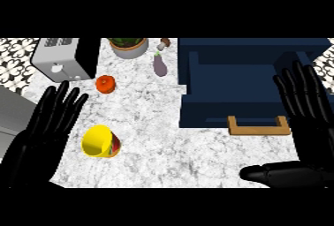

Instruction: Pick up the cup, place it into the drawer and close the drawer

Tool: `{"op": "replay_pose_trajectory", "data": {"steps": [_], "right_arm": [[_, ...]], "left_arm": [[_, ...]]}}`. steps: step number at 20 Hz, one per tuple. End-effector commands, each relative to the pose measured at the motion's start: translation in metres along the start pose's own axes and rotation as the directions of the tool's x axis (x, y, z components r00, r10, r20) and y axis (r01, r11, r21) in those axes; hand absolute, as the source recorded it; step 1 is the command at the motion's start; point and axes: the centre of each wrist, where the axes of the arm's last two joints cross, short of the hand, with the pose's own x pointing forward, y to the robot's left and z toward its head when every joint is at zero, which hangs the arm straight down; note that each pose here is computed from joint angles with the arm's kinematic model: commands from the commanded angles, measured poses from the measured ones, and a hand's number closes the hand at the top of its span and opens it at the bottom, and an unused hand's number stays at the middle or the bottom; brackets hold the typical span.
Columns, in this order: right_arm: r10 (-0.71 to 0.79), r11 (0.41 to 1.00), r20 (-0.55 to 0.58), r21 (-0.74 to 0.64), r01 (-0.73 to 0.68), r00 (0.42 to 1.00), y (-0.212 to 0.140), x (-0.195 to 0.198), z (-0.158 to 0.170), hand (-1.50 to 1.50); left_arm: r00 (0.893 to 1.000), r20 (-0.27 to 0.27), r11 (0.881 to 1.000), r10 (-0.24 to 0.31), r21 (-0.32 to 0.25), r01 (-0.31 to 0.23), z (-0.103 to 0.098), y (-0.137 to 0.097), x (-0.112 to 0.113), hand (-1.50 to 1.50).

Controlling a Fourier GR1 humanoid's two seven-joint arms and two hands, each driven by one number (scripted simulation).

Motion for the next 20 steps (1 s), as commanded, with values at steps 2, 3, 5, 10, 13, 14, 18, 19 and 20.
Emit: {"op": "replay_pose_trajectory", "data": {"steps": [2, 3, 5, 10, 13, 14, 18, 19, 20], "right_arm": [[-0.003, 1.000, 0.003, 0.001, 0.003, 1.000, -0.002, -0.009, -0.008, -1.50], [0.005, 1.000, 0.006, 0.004, -0.005, 1.000, 0.005, -0.001, -0.010, -1.50], [-0.006, 1.000, 0.004, -0.001, 0.006, 1.000, -0.002, -0.001, -0.001, -1.50], [0.011, 1.000, 0.010, -0.026, -0.011, 1.000, -0.015, -0.002, 0.000, -1.50], [0.006, 1.000, 0.023, 0.016, -0.007, 1.000, -0.008, 0.005, 0.006, -1.50], [0.003, 1.000, 0.006, -0.013, -0.003, 1.000, 0.005, -0.012, 0.001, -1.50], [0.003, 1.000, 0.018, -0.001, -0.003, 1.000, -0.007, -0.007, 0.002, -1.50], [-0.003, 1.000, 0.014, -0.004, 0.003, 1.000, 0.009, 0.003, -0.005, -1.50], [-0.011, 1.000, 0.023, -0.015, 0.011, 1.000, 0.016, 0.020, -0.005, -1.50]], "left_arm": [[1.000, -0.017, 1.000, -0.008, 0.025, 0.008, 0.011, 0.008, 0.006, -1.50], [1.000, -0.020, 1.000, -0.010, 0.005, 0.010, -0.023, -0.013, 0.010, -1.50], [0.999, -0.031, 1.000, 0.012, 0.012, -0.012, 0.018, -0.004, -0.014, -1.50], [0.998, -0.061, 0.999, 0.004, 0.046, -0.002, 0.015, 0.016, -0.023, -1.50], [0.998, -0.058, 0.999, -0.023, 0.042, 0.026, 0.016, 0.021, -0.022, -1.50], [0.996, -0.088, 0.998, -0.011, 0.057, 0.016, 0.033, 0.021, -0.021, -1.50], [0.992, -0.127, 0.995, -0.020, 0.093, 0.032, 0.021, 0.027, -0.027, -1.50], [0.988, -0.152, 0.996, -0.026, 0.085, 0.039, 0.023, 0.009, -0.031, -1.50], [0.987, -0.158, 0.995, -0.032, 0.087, 0.047, 0.033, 0.028, -0.036, -1.50]]}}
